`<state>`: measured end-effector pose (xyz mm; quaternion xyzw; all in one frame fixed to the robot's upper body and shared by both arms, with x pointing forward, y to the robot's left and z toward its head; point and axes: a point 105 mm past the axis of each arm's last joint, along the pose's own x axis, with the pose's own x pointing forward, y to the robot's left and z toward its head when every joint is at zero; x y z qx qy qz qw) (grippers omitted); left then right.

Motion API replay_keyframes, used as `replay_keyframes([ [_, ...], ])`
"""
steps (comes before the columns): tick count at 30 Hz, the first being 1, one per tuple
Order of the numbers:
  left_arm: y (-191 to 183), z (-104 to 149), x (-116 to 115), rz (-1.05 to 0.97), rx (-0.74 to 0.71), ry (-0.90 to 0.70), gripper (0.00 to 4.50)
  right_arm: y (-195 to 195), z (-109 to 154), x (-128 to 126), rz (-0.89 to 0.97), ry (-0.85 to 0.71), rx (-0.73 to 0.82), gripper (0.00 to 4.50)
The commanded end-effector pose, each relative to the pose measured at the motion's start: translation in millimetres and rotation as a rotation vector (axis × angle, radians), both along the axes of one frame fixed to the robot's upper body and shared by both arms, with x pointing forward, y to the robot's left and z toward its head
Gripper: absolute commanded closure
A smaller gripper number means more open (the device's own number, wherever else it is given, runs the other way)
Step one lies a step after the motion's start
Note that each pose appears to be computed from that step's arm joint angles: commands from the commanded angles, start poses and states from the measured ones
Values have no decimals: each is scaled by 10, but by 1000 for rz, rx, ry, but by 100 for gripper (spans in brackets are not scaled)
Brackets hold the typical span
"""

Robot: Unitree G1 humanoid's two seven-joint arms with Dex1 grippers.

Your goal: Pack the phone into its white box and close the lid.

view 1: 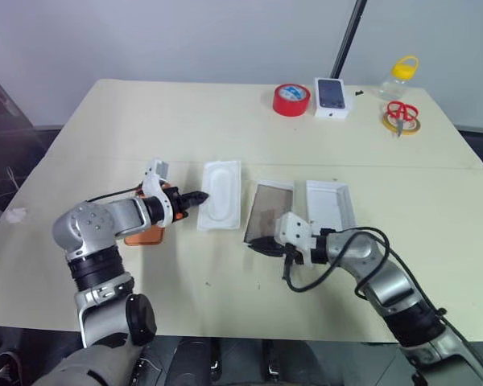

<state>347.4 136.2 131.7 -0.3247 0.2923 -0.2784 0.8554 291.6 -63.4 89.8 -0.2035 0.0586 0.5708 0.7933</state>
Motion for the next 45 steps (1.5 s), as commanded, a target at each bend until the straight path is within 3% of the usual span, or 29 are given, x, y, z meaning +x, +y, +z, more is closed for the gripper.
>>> replay_keyframes([
  [1,-89,195,20,-18,-5,-81,450,138,160,155,-17,-90,24,445],
  [7,-184,196,30,-34,2,-91,450,269,198,112,29,-66,64,445],
  [11,-223,159,28,-52,26,-94,450,222,170,28,53,-51,51,259],
  [15,-294,160,42,-81,31,-101,450,-2,359,37,-10,-100,70,62],
  [18,-337,158,50,-105,52,-112,450,-152,493,-8,-39,-102,99,62],
  [23,-572,124,143,-180,98,-149,450,-934,599,-15,-203,-99,3,62],
  [26,-679,81,191,-212,96,-154,450,-1171,599,6,-259,-112,-48,62],
  [32,-856,4,223,-251,99,-157,450,-1035,548,-54,-262,-121,-8,62],
  [42,-825,-34,255,-245,128,-159,450,-1008,522,18,-297,-134,27,62],
  [45,-830,-22,252,-247,123,-160,351,-991,509,38,-292,-138,27,55],
])
